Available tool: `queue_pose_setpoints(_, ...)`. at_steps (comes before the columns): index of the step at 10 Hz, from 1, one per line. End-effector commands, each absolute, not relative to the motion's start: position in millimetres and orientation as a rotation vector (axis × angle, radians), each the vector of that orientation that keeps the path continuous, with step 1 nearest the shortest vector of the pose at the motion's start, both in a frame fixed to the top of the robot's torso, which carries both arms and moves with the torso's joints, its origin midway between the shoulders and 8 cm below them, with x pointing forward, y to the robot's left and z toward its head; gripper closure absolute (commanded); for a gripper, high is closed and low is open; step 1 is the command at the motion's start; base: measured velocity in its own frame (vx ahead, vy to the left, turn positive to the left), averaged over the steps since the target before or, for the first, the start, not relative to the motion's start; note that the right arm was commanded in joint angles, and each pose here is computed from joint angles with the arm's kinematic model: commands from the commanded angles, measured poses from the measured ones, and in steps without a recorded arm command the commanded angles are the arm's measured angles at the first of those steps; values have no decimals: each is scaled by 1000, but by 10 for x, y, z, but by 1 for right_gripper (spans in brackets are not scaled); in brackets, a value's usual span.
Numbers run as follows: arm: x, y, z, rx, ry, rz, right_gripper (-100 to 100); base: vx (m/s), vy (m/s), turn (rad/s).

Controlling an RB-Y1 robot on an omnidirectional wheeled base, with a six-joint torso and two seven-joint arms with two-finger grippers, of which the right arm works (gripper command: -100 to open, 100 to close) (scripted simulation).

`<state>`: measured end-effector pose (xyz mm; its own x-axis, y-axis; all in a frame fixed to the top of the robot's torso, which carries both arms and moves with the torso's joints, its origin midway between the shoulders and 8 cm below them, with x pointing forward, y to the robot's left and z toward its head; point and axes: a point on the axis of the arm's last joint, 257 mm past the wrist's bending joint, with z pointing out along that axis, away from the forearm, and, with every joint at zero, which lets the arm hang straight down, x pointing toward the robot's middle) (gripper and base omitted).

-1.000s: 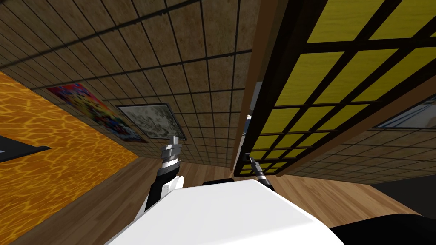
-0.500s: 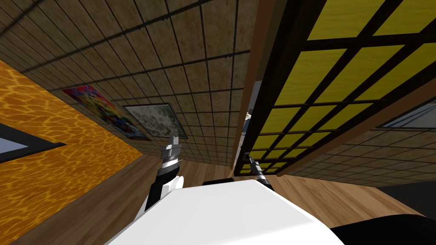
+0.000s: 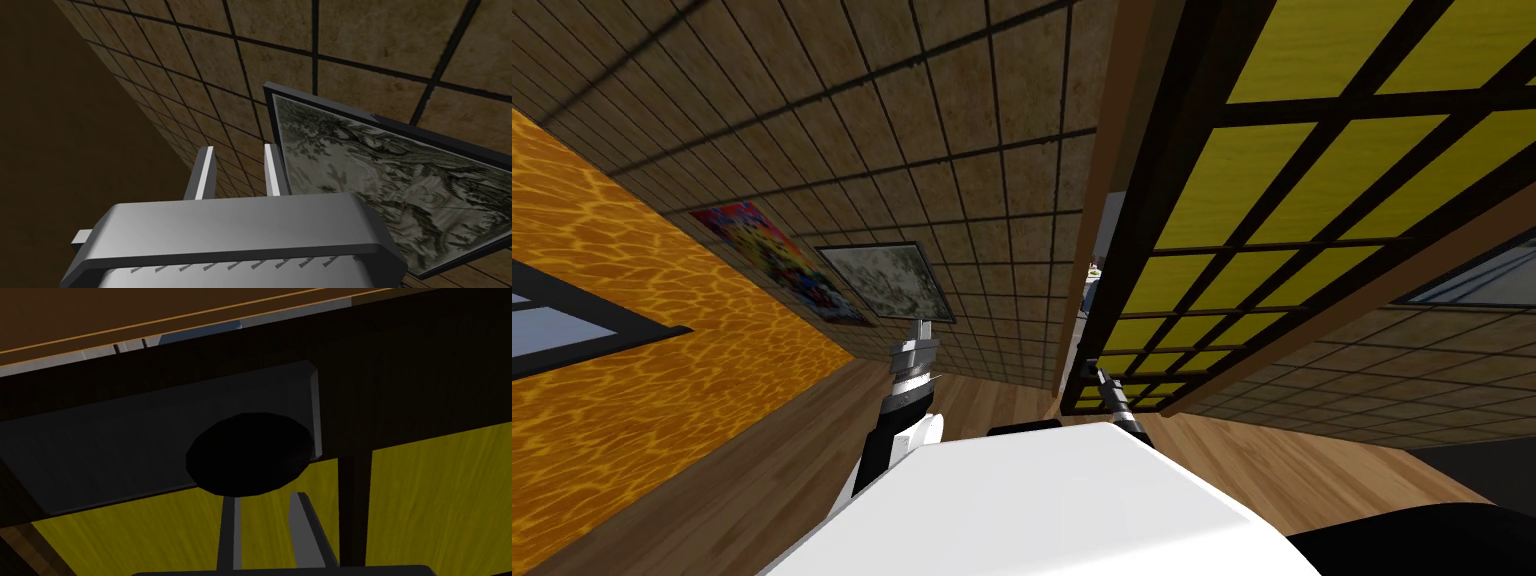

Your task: Pull the door open

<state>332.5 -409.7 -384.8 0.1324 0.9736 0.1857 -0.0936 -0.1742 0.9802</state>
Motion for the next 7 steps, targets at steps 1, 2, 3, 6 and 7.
queue_pose_setpoints(1,3314,-4053,-3866,1383,918,1313,-100,-50,-54,57)
queue_pose_setpoints(2,3309,-4048,-3865,1408,890,1339,-100,-56,-39,53)
queue_pose_setpoints(3,3304,-4042,-3864,1434,861,1364,-100,-70,-26,75)
queue_pose_setpoints(6,3291,-4029,-3863,1500,782,1432,-100,-55,-17,66)
queue_pose_setpoints(7,3284,-4021,-3864,1525,749,1456,-100,-61,-38,105)
